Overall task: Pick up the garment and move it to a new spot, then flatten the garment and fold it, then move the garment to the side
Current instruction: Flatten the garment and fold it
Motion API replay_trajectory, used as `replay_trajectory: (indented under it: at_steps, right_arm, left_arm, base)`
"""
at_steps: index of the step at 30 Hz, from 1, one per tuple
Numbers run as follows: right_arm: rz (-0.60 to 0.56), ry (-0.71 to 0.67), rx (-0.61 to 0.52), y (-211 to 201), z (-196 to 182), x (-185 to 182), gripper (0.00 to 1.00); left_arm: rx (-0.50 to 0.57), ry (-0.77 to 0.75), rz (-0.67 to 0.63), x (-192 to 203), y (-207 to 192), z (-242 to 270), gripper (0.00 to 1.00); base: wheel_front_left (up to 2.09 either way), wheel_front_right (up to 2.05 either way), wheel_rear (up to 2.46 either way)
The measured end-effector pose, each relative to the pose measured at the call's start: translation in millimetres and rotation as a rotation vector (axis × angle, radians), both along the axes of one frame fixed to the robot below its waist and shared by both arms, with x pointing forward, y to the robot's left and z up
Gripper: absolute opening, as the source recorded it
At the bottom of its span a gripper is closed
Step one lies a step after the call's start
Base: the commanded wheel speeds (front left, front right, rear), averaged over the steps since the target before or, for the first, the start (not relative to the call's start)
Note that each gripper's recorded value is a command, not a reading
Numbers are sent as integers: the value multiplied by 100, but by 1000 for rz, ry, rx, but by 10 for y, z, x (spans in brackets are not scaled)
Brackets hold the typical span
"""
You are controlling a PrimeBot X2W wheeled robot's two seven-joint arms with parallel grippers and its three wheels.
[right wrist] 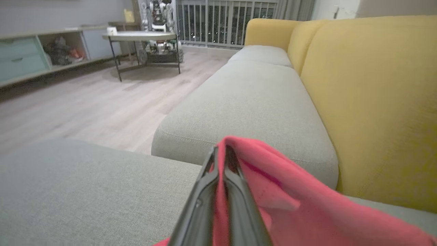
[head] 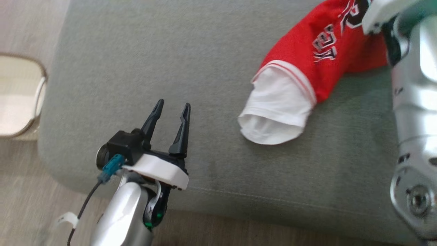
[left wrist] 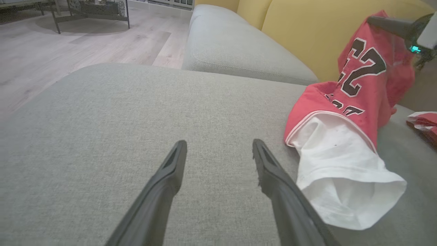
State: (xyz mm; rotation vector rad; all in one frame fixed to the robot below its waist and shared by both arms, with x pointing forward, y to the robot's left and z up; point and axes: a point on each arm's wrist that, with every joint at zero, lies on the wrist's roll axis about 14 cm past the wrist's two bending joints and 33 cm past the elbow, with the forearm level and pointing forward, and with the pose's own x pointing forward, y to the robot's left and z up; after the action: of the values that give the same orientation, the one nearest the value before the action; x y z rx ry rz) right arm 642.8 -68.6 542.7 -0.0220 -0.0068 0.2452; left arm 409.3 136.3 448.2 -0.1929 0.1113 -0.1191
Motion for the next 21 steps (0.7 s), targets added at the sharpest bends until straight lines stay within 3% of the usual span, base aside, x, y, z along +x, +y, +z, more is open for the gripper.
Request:
replay_trajectory:
  at_steps: [6,7,8,10,13,21]
  right_arm:
    - [42,147,-146,197,-554,129,0]
    - [52,201,-157,236,-719,112,30]
    - [68,263,-181,279,-898,77,100]
    - [100,364,-234,353,-1197,-11,100]
    - [107,405,-239,353,-1334,-63,100]
    - [40,290,-154,37,-1011,-124,100]
  left_arm:
    - [-3,13,52,20,165,-22,100]
    - [-1,19,61,16,196,-38,100]
    - [2,27,70,8,226,-62,100]
    - [8,41,85,-5,270,-106,100]
    - [10,49,91,-2,283,-137,100]
    - [2,0,63,114,187,-6,100]
  base:
    - [0,0,0]
    - [0,0,0]
    - [0,0,0]
    - [0,0,0]
    - [0,0,0]
    - [0,0,0]
